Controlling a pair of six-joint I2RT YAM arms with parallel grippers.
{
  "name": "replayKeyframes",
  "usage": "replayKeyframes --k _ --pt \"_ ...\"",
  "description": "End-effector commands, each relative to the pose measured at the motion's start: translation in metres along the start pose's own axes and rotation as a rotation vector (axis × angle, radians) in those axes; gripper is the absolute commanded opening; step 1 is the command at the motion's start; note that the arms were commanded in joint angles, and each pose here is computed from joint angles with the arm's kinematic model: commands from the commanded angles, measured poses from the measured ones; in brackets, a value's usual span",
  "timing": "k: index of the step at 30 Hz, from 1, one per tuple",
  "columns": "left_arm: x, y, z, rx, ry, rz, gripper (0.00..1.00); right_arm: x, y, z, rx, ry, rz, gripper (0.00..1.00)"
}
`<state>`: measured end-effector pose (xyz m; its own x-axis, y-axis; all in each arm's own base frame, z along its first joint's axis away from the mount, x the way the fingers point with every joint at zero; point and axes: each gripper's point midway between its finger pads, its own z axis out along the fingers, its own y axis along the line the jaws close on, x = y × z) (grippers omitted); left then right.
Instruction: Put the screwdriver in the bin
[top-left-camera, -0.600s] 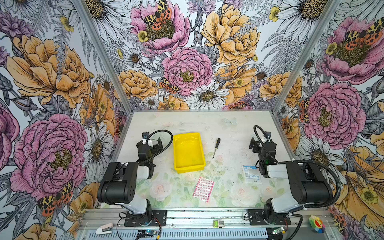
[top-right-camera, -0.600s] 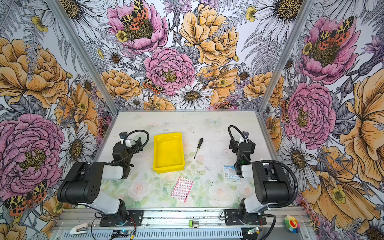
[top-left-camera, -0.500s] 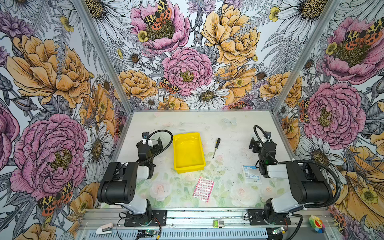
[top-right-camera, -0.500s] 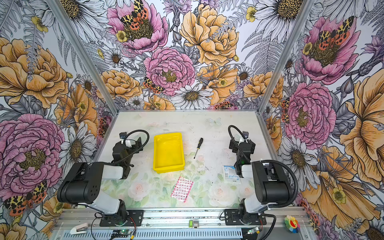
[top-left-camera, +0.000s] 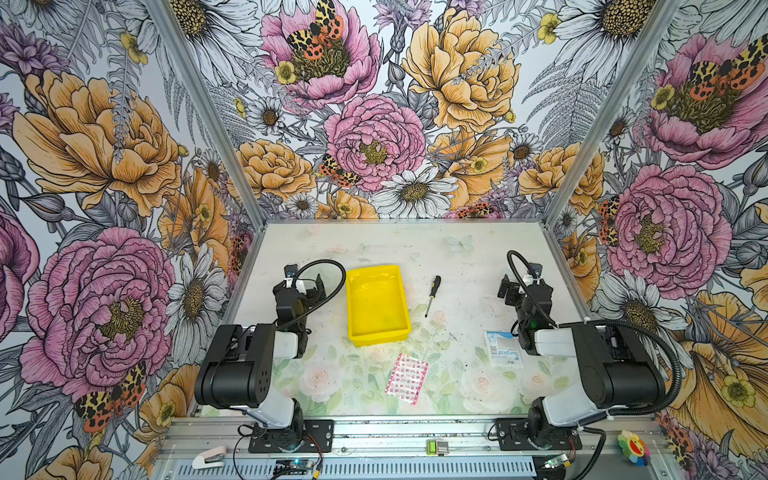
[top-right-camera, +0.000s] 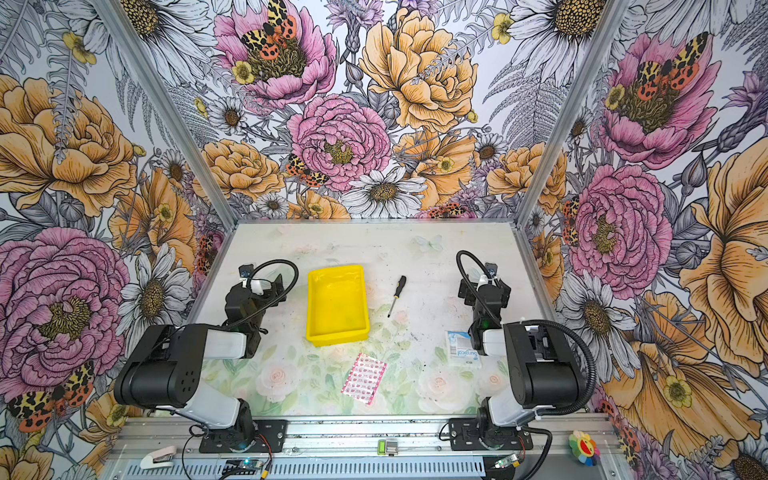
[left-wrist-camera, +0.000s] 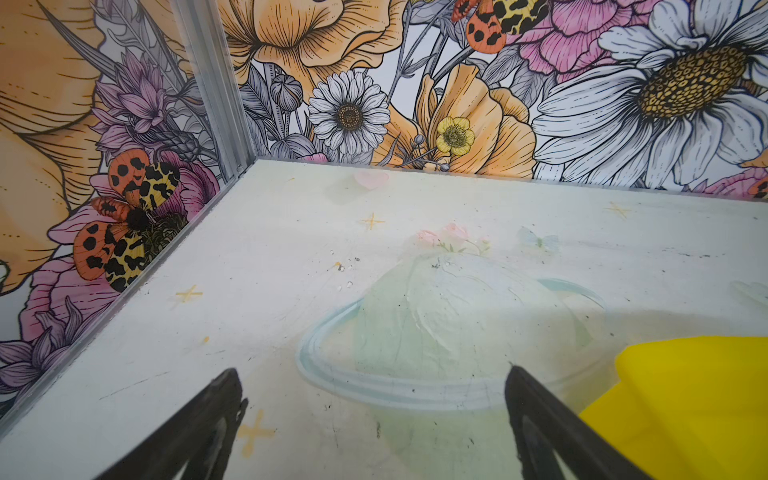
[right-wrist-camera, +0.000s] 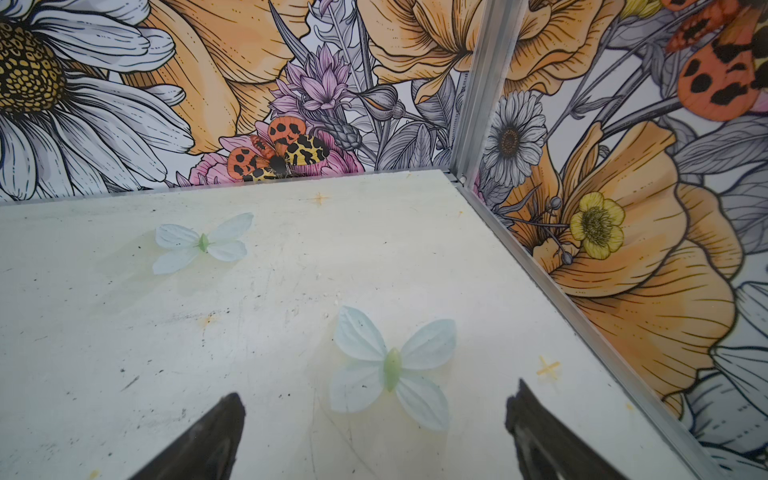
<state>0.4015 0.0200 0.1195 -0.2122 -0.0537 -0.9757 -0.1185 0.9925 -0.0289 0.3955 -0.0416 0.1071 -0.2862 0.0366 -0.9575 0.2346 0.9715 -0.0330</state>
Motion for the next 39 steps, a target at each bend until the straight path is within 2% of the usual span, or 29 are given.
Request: replayKeyframes --k 1,31,39 --pt "-0.01 -0.001 0.002 0.015 -0.032 -0.007 0.99 -0.007 0.003 -0.001 -0.007 -0.029 0.001 1.0" --pt "-0.01 -0.001 0.002 0.024 -0.03 -0.013 0.99 -0.008 0.002 -0.001 -0.007 -0.032 0.002 1.0" --pt "-0.023 0.005 -0.002 0.024 -0.026 -0.044 0.98 -0.017 0.0 -0.003 0.02 -0.023 -0.002 0.99"
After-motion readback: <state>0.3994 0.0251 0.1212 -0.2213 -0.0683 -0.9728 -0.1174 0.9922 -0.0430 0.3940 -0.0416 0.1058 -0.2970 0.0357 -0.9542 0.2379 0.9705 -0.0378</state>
